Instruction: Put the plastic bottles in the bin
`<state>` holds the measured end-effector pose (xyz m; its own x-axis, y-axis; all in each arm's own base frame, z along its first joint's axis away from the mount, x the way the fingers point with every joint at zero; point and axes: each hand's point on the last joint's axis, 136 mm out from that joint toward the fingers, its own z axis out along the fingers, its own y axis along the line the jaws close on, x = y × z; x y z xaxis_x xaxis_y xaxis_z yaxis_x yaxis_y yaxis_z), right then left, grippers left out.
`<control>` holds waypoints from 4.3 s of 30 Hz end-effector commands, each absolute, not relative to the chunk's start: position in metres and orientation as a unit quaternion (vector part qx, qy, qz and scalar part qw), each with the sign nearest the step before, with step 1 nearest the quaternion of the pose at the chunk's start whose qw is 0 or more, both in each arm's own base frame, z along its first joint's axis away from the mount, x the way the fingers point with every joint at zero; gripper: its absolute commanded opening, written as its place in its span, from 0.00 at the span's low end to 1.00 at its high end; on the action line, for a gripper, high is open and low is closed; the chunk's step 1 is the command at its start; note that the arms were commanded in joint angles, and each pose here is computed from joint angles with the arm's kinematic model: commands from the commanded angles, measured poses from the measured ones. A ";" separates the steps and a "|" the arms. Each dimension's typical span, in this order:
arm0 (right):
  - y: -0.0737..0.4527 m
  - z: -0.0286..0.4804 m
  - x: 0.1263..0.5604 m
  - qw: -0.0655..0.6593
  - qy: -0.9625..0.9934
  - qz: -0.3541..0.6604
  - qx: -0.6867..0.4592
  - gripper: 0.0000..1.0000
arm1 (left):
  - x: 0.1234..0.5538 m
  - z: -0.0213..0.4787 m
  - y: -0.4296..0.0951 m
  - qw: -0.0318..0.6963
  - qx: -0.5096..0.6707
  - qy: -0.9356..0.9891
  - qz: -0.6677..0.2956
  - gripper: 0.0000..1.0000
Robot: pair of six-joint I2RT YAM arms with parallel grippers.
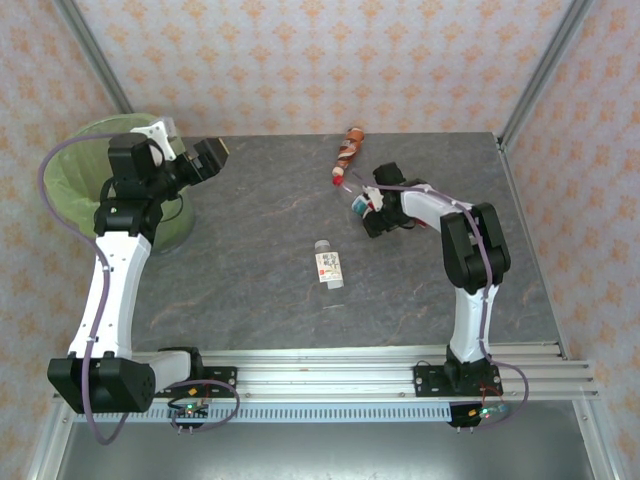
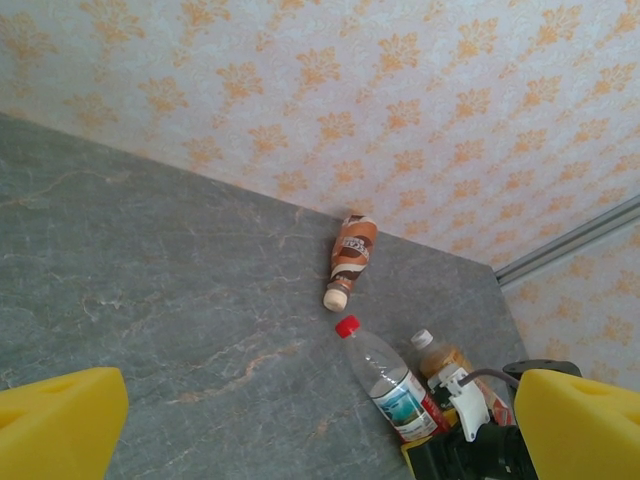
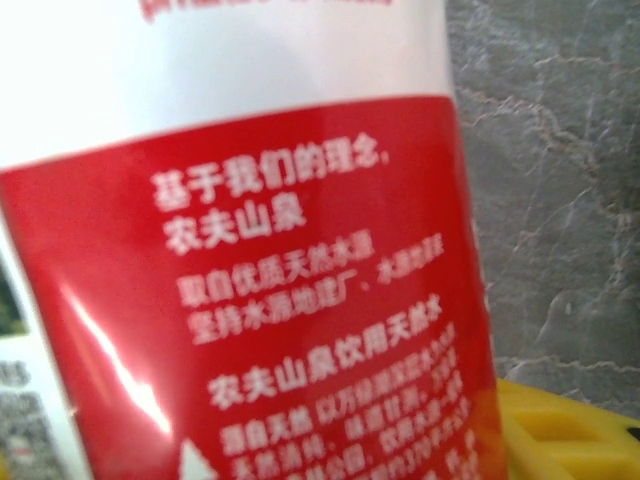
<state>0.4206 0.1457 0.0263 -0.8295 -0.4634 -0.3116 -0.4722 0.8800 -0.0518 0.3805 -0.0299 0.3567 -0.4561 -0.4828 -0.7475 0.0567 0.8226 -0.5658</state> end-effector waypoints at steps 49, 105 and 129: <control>0.218 0.197 0.353 0.395 0.837 0.376 -0.045 0.29 | 0.423 0.305 -0.191 0.400 -0.031 0.829 -0.390 1.00; 0.289 0.228 0.311 0.365 0.783 0.476 -0.162 0.44 | 0.462 0.323 -0.262 0.429 0.086 0.821 -0.368 0.14; 0.244 0.224 0.321 0.463 0.794 0.378 -0.111 0.99 | 0.470 0.322 -0.239 0.446 0.049 0.834 -0.321 0.00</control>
